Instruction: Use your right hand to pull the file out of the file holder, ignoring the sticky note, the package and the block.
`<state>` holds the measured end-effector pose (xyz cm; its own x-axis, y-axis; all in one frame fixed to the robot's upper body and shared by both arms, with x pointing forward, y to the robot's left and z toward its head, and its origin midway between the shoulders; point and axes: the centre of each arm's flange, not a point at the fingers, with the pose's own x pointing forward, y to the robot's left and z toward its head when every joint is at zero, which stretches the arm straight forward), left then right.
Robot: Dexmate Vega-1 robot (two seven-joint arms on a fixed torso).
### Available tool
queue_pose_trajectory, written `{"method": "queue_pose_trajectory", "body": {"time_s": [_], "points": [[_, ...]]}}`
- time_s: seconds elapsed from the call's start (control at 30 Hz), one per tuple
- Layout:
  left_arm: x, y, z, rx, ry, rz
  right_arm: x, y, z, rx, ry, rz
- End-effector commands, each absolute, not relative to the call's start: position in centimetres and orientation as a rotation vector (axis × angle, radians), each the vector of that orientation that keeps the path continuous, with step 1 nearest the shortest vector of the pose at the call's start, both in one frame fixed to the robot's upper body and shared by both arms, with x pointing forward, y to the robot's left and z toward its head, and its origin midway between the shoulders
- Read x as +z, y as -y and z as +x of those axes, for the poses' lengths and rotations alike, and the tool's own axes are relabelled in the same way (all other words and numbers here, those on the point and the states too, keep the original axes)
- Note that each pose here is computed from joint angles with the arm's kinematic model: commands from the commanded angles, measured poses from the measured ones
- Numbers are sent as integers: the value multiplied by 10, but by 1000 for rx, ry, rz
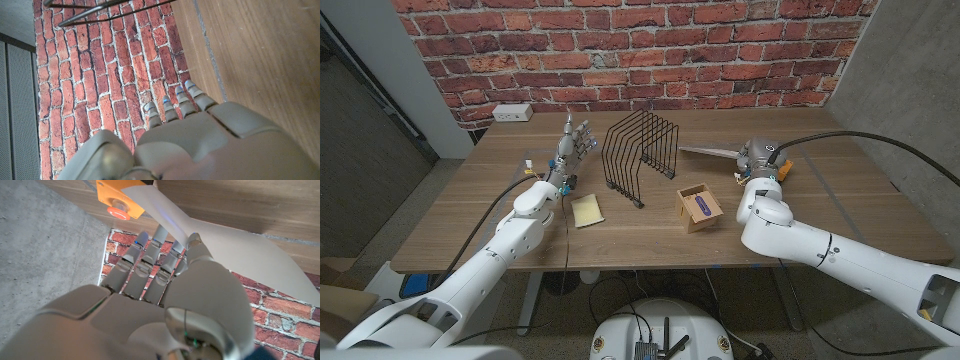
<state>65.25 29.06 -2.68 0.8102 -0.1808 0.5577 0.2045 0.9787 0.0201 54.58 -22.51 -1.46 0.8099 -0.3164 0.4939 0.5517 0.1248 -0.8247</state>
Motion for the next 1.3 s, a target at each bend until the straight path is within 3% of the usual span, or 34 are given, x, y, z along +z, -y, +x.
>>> {"method": "queue_pose_trajectory", "body": {"time_s": [0.03,1.3], "points": [[-27,-291,652,-206,591,-41,-25,230,544,-564,237,-1361],[-27,-291,652,-206,591,-41,-35,250,554,-417,176,-1523]]}}
